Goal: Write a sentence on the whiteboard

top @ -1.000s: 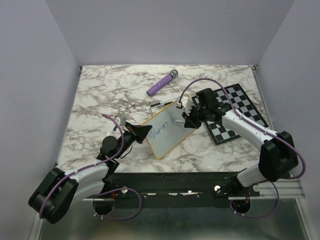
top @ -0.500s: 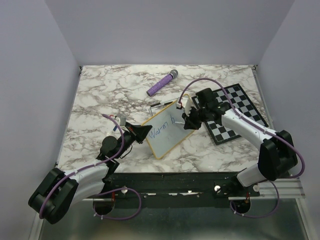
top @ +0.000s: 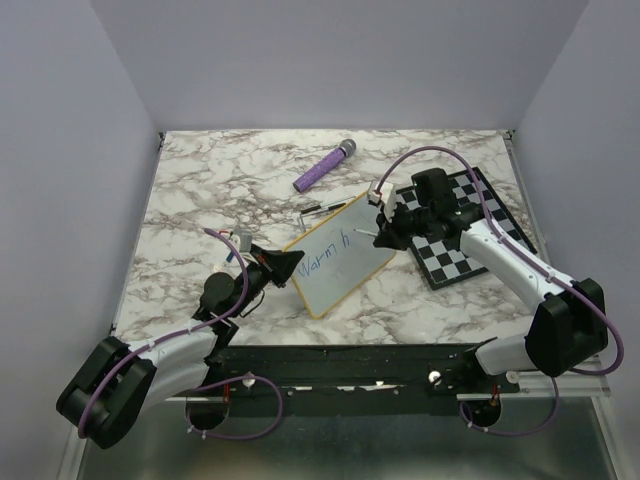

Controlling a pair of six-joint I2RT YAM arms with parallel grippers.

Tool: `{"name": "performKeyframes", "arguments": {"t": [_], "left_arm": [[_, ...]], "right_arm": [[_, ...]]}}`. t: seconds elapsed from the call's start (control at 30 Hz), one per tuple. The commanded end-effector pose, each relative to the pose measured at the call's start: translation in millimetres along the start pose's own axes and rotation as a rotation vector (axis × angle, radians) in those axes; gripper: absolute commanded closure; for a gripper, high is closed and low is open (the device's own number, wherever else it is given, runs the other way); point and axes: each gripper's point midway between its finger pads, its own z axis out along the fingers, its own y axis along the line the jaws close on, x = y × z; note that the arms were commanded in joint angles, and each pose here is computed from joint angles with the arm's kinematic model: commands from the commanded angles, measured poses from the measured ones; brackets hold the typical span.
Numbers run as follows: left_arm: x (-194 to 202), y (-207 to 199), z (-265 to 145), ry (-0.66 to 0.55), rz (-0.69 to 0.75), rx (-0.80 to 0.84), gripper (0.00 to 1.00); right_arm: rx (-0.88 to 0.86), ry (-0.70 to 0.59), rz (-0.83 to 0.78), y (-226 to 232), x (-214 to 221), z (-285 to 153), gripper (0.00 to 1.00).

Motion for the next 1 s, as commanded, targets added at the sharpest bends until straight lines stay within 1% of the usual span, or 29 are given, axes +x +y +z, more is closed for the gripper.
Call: {"name": "performKeyframes", "arguments": {"t": [0.0, 0.4, 0.6, 0.97], "left_arm": [[9.3, -0.6, -4.8, 0.034, 0.034, 0.019, 1.0], [9.6, -0.5, -3.8, 0.038, 0.034, 0.018, 1.0], [9.1, -0.7, -2.7, 0.038, 0.035, 0.018, 1.0], [9.5, -1.3, -1.7, 0.04, 0.032, 0.022, 1.0]], "right_arm": [[-0.003, -0.022, 0.0, -1.7, -1.0, 1.0, 1.0], [-0.01, -0.027, 0.006, -1.3, 0.5, 3.0, 0.99], [-0.031, 0.001, 0.024, -0.7, 10.8, 11.2, 0.99], [-0.046, 0.02, 0.045, -0.7, 16.5, 16.9, 0.99]]}}
